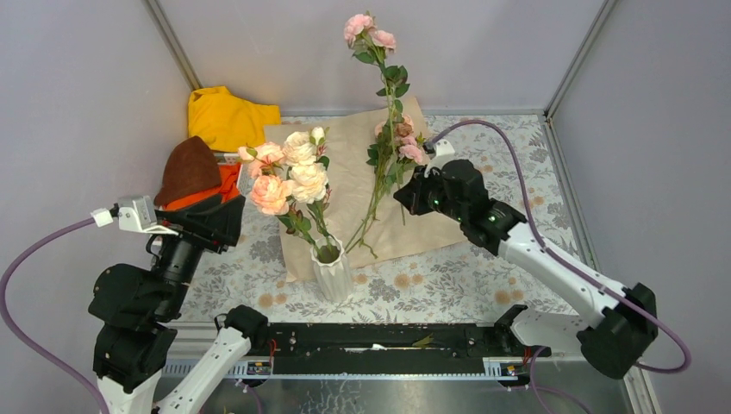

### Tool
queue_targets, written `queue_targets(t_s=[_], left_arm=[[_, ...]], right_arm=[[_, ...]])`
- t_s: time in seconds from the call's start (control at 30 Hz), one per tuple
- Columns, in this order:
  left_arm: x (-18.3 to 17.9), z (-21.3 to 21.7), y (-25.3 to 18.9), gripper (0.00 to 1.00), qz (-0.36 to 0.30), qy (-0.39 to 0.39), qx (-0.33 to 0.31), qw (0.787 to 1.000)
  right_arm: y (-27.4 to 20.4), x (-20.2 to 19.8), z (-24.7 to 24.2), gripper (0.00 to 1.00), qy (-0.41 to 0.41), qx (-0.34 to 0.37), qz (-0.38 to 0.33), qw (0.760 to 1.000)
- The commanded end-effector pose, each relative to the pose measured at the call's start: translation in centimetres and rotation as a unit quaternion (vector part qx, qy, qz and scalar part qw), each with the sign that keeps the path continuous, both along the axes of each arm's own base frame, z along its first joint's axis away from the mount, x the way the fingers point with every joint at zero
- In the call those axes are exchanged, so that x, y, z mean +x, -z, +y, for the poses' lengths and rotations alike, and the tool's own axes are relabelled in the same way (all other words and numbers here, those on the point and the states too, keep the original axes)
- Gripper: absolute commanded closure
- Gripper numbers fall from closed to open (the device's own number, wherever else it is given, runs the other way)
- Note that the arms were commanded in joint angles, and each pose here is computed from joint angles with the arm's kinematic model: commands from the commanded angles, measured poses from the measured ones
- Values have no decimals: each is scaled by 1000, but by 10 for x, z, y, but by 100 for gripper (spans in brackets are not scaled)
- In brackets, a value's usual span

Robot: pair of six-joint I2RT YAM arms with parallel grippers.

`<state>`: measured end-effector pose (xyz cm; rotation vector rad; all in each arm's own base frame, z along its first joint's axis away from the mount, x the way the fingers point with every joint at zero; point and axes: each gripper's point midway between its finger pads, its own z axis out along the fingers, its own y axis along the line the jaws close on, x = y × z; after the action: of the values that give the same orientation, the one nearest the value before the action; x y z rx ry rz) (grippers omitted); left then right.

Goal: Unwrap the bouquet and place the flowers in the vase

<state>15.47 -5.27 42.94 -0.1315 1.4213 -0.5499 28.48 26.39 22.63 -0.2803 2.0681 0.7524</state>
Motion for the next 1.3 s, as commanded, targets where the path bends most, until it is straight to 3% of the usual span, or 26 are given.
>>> queue_targets(t_s=[0.0,0.17,0.4,0.53,0.67,0.83,1.07,1.27], left_arm=[[-9,-3,-12,36,-19,16,-18,1000],[-27,-27,-27,35,-61,98,-16,993],[-47,-71,-38,27,-99,235,-11,967],[-47,-79,-44,26,-109,257,-22,960],[-42,-85,-47,26,-107,267,-18,957],[-34,-92,-59,24,-115,276,-15,954],[-12,-108,-54,23,-95,295,-11,951],[-29,-105,-59,21,-125,306,-21,943]], right_arm=[[-79,-18,6,100,-51,90,-106,989],[-120,-51,3,100,-104,137,-144,975],[-160,-112,18,100,-247,210,-168,931],[-165,-139,21,100,-305,219,-185,908],[-168,-183,29,100,-400,218,-191,869],[-154,-226,52,100,-475,167,-199,841],[-130,-276,85,100,-556,152,-178,797],[-111,-281,106,100,-559,125,-172,802]])
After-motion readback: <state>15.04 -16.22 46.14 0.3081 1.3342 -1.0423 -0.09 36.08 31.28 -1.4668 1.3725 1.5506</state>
